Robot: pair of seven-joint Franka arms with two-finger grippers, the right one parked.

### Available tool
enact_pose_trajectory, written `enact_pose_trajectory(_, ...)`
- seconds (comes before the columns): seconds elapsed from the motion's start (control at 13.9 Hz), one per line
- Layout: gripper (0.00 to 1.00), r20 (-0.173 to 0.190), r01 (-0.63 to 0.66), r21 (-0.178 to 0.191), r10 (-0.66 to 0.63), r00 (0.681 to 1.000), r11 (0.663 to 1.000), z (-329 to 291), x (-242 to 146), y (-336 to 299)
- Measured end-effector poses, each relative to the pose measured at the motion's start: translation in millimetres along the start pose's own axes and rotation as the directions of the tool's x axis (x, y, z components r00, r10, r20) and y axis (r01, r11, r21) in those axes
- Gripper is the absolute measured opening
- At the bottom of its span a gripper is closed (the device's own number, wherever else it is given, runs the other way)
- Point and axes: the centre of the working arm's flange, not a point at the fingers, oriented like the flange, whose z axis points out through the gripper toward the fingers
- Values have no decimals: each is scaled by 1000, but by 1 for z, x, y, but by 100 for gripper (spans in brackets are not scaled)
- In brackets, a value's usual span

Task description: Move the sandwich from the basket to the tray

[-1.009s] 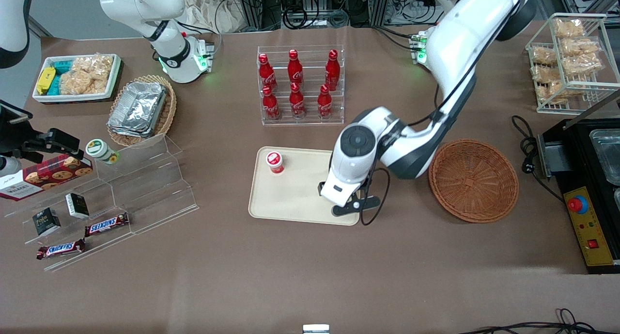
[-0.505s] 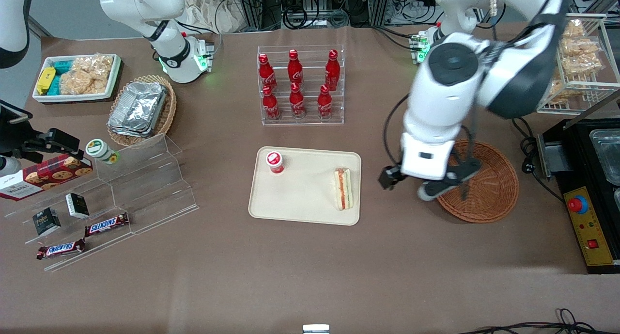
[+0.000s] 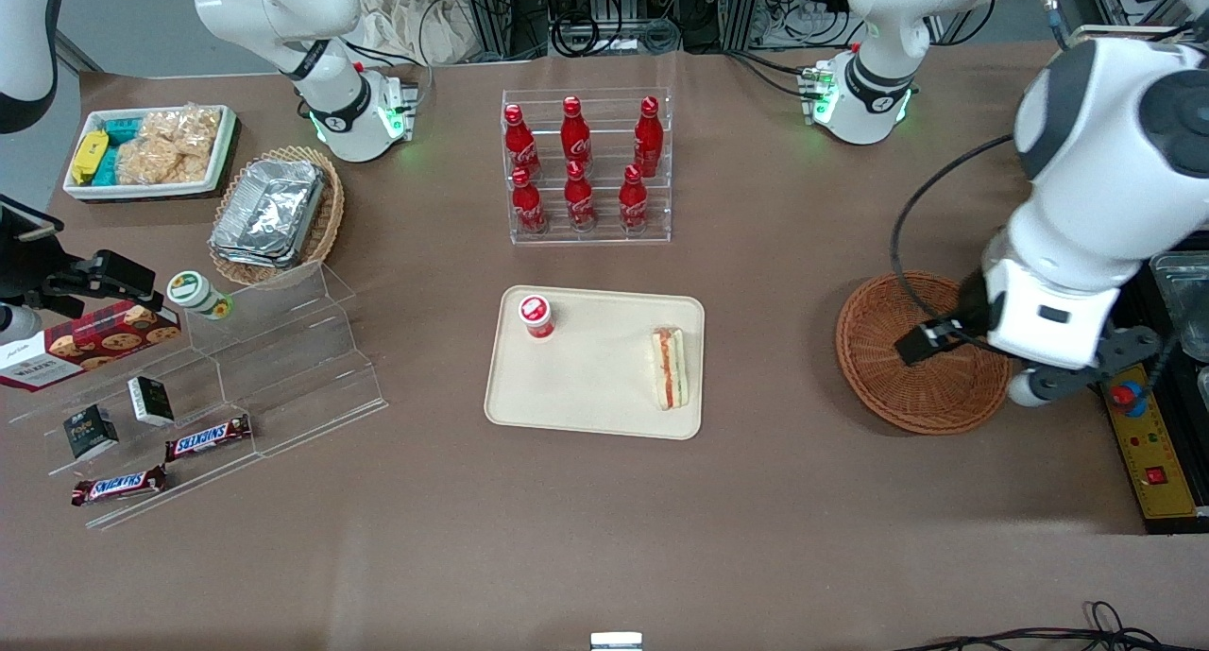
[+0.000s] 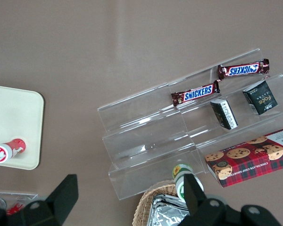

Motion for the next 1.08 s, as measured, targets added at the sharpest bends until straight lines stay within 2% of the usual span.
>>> enact_pose_trajectory(0.22,100,36,-77,3,77,996,997,-8,19,-58)
enact_pose_trajectory(0.36,100,37,-100,8,100,994,995,-24,23,-90)
enact_pose_trajectory(0.5,100,41,-143,-9,143,989,990,-39,20,-111)
enact_pose_trajectory(0.72,100,55,-216,-16,217,975,976,-47,7,-134)
enact_pose_trajectory(1.08,100,65,-240,-18,240,969,971,-48,-4,-144)
